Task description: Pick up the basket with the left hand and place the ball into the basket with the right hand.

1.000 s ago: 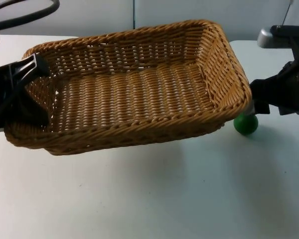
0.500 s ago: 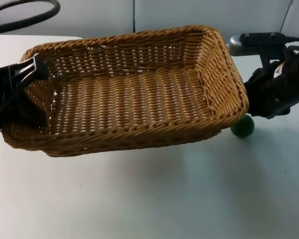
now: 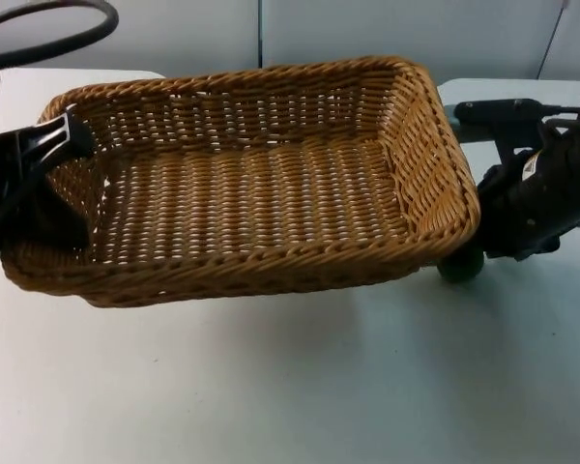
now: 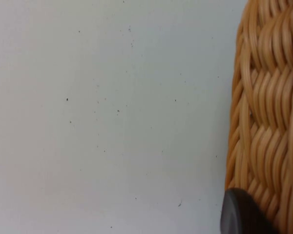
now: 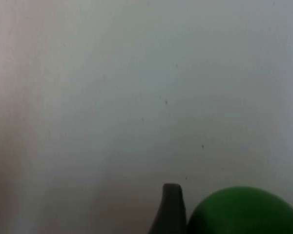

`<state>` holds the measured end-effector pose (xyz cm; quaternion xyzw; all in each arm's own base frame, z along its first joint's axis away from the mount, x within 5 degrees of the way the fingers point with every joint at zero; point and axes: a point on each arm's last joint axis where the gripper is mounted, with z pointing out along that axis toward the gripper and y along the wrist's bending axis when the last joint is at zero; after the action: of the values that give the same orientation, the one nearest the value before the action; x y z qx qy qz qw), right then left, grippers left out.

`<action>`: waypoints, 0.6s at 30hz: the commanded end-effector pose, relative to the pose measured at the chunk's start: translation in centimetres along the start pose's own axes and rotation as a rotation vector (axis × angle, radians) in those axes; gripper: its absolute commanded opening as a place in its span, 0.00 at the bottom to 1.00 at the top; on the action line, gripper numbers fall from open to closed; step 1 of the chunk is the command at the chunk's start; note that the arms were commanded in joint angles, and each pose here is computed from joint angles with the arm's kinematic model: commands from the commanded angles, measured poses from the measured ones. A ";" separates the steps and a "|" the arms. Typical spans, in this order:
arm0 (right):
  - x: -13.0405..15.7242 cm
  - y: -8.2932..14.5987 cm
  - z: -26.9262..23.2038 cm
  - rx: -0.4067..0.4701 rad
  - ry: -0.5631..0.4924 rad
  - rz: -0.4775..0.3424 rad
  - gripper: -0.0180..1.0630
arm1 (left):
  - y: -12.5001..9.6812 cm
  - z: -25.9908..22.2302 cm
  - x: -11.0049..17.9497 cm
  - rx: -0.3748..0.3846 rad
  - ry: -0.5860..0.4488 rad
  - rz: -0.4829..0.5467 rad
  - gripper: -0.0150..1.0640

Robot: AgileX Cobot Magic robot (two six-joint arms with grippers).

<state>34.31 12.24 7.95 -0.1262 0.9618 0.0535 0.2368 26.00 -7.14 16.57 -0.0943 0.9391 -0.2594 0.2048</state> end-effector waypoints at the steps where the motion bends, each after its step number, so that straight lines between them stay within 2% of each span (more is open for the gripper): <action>1: 0.3 0.1 0.2 -0.001 0.026 0.000 0.64 | -0.3 -0.3 0.0 0.021 -0.004 -0.015 0.01; 3: 0.4 0.1 0.2 -0.001 0.039 0.000 0.63 | -0.3 -0.3 0.0 0.020 -0.003 -0.013 0.01; 5: 0.6 0.2 0.2 -0.002 0.067 0.018 0.55 | -0.3 -0.3 0.0 0.020 -0.003 -0.013 0.01; 6: 0.7 0.2 0.2 -0.002 0.069 0.016 0.45 | -0.3 -0.3 0.0 0.020 -0.003 -0.013 0.01; 7: 0.6 0.1 0.2 -0.002 0.066 0.006 0.30 | -0.3 -0.3 0.0 0.020 -0.003 -0.013 0.01; 8: 0.6 0.1 0.2 -0.002 0.066 0.006 0.30 | -0.3 -0.3 0.0 0.020 -0.003 -0.013 0.01; 10: 0.2 0.1 0.0 0.002 0.037 -0.050 0.02 | -0.3 -0.3 0.0 0.020 -0.003 -0.013 0.01; 11: -0.5 0.0 -0.5 0.007 0.007 -0.083 0.01 | -0.3 -0.3 0.0 0.020 -0.003 -0.013 0.01; 13: -1.3 -0.3 -1.1 0.014 -0.016 -0.095 0.01 | -0.3 -0.3 0.0 0.020 -0.003 -0.013 0.01; 17: -7.9 -2.9 -6.7 0.063 -0.156 -0.046 0.01 | -0.3 -0.3 0.0 0.018 -0.002 -0.007 0.01; 18: -7.9 -2.9 -6.7 0.063 -0.156 -0.046 0.01 | -0.3 -0.3 0.0 0.018 -0.002 -0.007 0.01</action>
<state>37.94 10.80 14.57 -0.1394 0.9473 0.0334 0.2864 25.98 -7.12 16.55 -0.0911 0.9399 -0.2576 0.2046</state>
